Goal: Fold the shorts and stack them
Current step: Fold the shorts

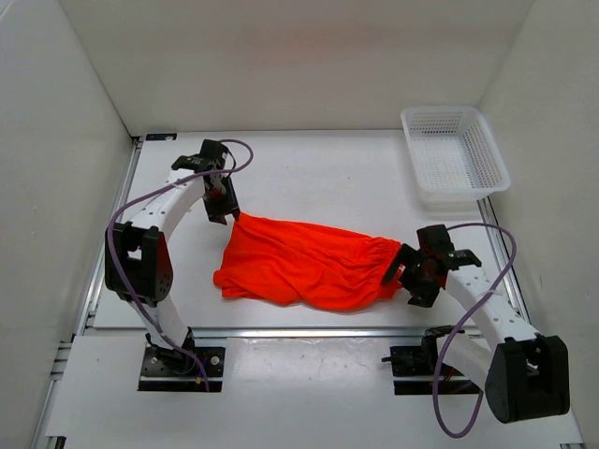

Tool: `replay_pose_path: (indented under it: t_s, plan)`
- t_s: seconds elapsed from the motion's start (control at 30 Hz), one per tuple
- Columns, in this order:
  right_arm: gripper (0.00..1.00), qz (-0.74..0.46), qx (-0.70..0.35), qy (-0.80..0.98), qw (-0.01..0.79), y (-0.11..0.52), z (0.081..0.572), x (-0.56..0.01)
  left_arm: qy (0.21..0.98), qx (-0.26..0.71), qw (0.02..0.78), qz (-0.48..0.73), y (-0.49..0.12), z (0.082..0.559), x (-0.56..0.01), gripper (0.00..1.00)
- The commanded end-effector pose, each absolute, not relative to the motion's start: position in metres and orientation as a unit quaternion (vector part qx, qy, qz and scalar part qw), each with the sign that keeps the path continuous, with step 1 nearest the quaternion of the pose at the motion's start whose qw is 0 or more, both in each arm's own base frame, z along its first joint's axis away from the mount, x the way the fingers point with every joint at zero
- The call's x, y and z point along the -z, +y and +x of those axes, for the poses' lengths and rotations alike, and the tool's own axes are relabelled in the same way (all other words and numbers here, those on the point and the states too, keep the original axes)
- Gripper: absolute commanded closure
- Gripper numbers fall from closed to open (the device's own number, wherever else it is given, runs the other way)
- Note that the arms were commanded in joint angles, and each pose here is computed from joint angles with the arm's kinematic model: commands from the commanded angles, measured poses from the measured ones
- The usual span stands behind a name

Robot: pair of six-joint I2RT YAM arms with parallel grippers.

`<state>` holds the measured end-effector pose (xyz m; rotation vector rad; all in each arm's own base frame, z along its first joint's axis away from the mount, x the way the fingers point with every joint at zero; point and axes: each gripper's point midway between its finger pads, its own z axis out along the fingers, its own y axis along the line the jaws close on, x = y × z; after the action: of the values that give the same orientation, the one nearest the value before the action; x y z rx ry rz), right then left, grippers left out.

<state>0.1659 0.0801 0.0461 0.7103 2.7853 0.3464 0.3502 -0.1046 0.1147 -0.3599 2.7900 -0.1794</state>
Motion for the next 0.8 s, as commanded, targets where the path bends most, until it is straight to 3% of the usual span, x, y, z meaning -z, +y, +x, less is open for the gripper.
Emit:
replay_pose_path:
  t_s: [0.0,0.23,0.37,0.4,0.5,0.77]
  plan:
    - [0.06,0.243,-0.204,0.938,0.141,0.104,0.183,-0.052,0.977,0.044,0.16,-0.135,-0.088,0.354,-0.107,0.53]
    - [0.22,0.259,-0.216,0.934,0.122,0.111,0.197,-0.017,0.977,0.048,0.117,-0.171,-0.065,0.36,-0.066,0.53]
    - [0.52,0.259,-0.192,0.936,0.143,0.103,0.208,-0.014,0.978,0.058,0.09,-0.181,-0.062,0.348,-0.049,0.55]
    - [0.7,0.258,-0.181,0.938,0.145,0.1,0.21,-0.013,0.977,0.064,0.094,-0.18,-0.064,0.348,-0.052,0.55]
    - [0.98,0.245,-0.135,0.943,0.179,0.081,0.231,-0.036,0.976,0.066,0.101,-0.18,-0.063,0.343,-0.059,0.55]
    - [1.0,0.186,-0.064,0.952,0.234,0.056,0.261,-0.093,0.975,0.087,0.104,-0.177,-0.069,0.334,-0.068,0.55]
